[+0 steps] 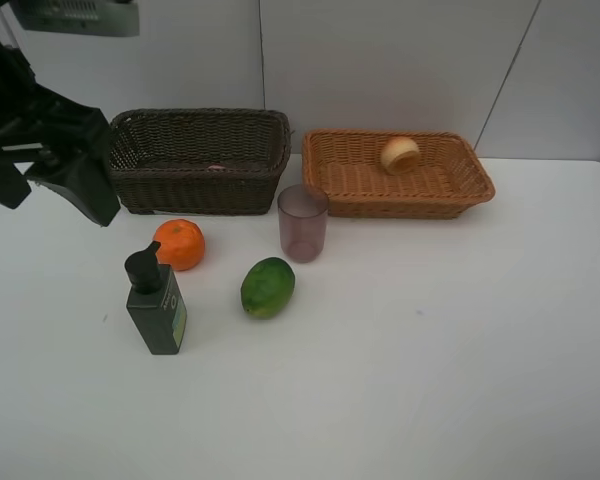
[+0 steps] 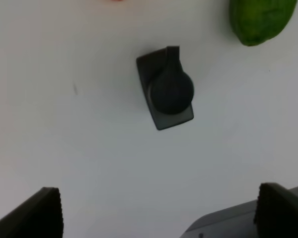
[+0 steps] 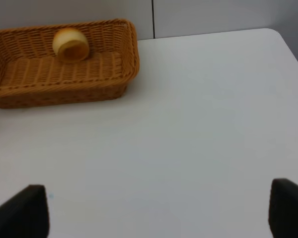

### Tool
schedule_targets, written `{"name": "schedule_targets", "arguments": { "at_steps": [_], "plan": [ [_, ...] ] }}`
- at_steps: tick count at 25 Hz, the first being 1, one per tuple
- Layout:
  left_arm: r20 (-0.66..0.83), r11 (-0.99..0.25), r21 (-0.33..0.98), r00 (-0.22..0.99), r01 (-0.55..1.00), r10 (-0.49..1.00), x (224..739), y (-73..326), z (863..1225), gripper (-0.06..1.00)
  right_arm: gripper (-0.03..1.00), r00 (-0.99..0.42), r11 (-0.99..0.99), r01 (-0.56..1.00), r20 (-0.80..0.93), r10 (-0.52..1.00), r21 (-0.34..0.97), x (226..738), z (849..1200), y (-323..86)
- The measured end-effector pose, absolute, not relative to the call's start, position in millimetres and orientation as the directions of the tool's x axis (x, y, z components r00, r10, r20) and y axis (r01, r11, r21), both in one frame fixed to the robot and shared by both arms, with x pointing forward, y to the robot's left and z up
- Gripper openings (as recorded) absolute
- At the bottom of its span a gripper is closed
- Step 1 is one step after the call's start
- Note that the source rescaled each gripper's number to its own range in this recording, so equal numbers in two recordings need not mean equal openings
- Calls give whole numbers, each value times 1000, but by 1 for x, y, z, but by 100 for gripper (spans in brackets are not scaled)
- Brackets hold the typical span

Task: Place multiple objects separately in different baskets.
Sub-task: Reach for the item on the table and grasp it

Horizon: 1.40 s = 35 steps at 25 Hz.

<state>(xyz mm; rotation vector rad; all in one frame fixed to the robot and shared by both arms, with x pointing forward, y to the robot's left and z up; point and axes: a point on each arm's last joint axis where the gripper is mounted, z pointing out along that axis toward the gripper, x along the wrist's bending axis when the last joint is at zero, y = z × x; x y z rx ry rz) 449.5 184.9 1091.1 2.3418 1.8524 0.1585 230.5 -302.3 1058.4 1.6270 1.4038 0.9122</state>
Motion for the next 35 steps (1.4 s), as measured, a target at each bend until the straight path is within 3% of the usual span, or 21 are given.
{"name": "schedule_targets", "arguments": {
  "at_steps": [16,35],
  "plan": [
    [86,-129,102,120,986,989,469,155,1059,100,95,130,-80,427,27,991,901,230,1058,-302],
    [123,-133,30,128,991,984,476,150,1013,100,95,130,-80,427,27,991,901,230,1058,-302]
  ]
}}
